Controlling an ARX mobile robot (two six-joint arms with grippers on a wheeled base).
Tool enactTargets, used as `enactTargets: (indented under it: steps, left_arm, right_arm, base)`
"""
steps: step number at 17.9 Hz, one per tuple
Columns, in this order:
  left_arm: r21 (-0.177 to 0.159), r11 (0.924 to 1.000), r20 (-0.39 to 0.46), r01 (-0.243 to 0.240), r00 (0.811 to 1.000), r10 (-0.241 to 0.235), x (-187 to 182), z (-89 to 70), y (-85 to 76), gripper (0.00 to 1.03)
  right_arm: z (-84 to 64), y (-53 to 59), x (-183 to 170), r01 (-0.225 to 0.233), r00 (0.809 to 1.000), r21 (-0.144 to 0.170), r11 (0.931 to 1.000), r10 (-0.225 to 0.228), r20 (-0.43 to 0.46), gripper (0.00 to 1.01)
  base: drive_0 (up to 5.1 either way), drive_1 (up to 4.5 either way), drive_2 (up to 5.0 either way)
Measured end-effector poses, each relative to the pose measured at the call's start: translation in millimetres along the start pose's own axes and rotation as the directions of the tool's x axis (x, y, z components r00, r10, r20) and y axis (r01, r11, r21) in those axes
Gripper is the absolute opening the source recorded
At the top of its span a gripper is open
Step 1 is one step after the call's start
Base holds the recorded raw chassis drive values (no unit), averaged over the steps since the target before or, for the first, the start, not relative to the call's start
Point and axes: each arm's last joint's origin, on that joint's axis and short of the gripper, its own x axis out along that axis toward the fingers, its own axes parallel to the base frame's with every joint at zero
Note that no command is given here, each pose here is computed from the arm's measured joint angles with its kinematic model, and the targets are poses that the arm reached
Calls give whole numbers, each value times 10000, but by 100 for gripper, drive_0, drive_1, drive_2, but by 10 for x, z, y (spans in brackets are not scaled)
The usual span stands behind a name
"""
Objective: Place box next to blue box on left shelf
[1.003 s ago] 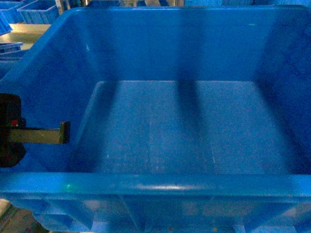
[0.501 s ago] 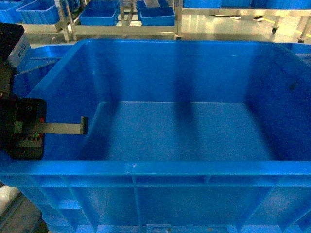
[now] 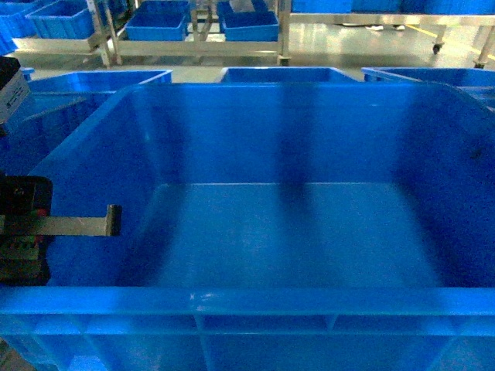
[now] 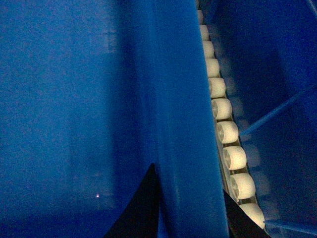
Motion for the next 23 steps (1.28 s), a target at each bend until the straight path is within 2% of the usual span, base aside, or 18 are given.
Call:
enactTargets:
  steps: [2, 3, 4, 6, 7, 8, 9, 11, 12, 13, 15, 16, 17, 18, 19, 20, 22, 23]
  left_arm:
    - [-53, 9983, 265, -584, 9979, 585, -21, -75, -46, 30]
    - [-71, 9981, 363, -616, 9974, 618, -41, -85, -62, 39]
    - [-157, 9977, 553, -662, 9962, 670, -60, -72, -64, 49]
    - [-645, 9948, 1474, -792, 9852, 880, -105, -14, -67, 69]
    - [-998, 9910, 2172, -890, 9700, 1090, -128, 27, -47, 77]
    - [-1322, 9896, 2915, -573, 9519, 941, -190, 80, -39, 87]
    - [-1588, 9873, 3988, 96, 9154, 553, -315, 178, -65, 97]
    - [-1748, 9796, 5616, 994, 8272, 162, -550, 324, -98, 98]
    - [-1790, 9784, 6076, 1031, 7938, 276, -609, 343, -87, 98]
    - [-1749, 9803, 6250, 920, 7797, 383, -620, 315, -65, 98]
    - [-1631, 9860, 6219, 341, 7794, 760, -616, 255, -29, 98]
    - [-1578, 9874, 6158, -75, 7810, 1043, -607, 234, -14, 98]
    - [-1482, 9888, 6146, -183, 7816, 1066, -605, 229, -13, 98]
    - [-1412, 9900, 6375, 12, 7652, 900, -605, 233, 0, 96]
    - [-1011, 9891, 6964, 1067, 7176, -62, -585, 176, 98, 85]
    - [-584, 9859, 7235, 1570, 6871, -666, -556, 1, 284, 71]
    - [-285, 9845, 7201, 1730, 6866, -998, -508, -205, 480, 47]
    - [-188, 9836, 7152, 1792, 6899, -1120, -487, -308, 561, 35]
  right_arm:
    - [-9, 18, -46, 47, 9999, 55, 10000, -47, 113, 17]
    - [-43, 36, -53, 263, 9995, 261, 9993, -267, 146, 23]
    - [-76, 70, -32, 878, 9955, 455, 9951, -893, 322, 35]
    - [-47, 88, -46, 785, 9938, 912, 9927, -851, 717, 53]
    - [-3, 91, -86, 752, 9866, 1284, 9889, -924, 1342, 62]
    - [51, 113, -165, 171, 9756, 1661, 9860, -528, 2130, 71]
    - [112, 150, -296, -548, 9381, 1970, 9789, -171, 3459, 82]
    - [291, 146, -539, -1267, 8274, 2387, 9628, -301, 5607, 100]
    - [306, 113, -598, -1245, 7904, 2569, 9584, -608, 6096, 97]
    - [239, 88, -595, -1059, 7805, 2617, 9593, -829, 6196, 98]
    - [140, 24, -572, -487, 7767, 2722, 9610, -1349, 6152, 98]
    - [144, -2, -583, -378, 7713, 2836, 9582, -1524, 6180, 98]
    - [144, -1, -587, -348, 7706, 2810, 9591, -1533, 6186, 98]
    - [148, -23, -586, -762, 7506, 2493, 9654, -1090, 6516, 95]
    - [76, -110, -593, -1617, 7114, 1352, 9775, 205, 7024, 82]
    - [-73, -200, -590, -1932, 7020, 651, 9790, 915, 7063, 69]
    - [-269, -271, -571, -2208, 7022, -3, 9753, 1592, 6940, 43]
    - [-340, -314, -577, -2176, 7012, -22, 9760, 1578, 6953, 32]
  base:
    - [0, 0, 0]
    - [0, 0, 0]
    - [0, 0, 0]
    - [0, 0, 0]
    - [0, 0, 0]
    - [0, 0, 0]
    - [0, 0, 0]
    - [0, 0, 0]
    - [0, 0, 0]
    - [0, 0, 0]
    - [0, 0, 0]
    - [0, 0, 0]
    - [0, 0, 0]
    - [0, 0, 0]
    - [0, 0, 0]
    - [0, 0, 0]
    - [0, 0, 0]
    - [0, 0, 0]
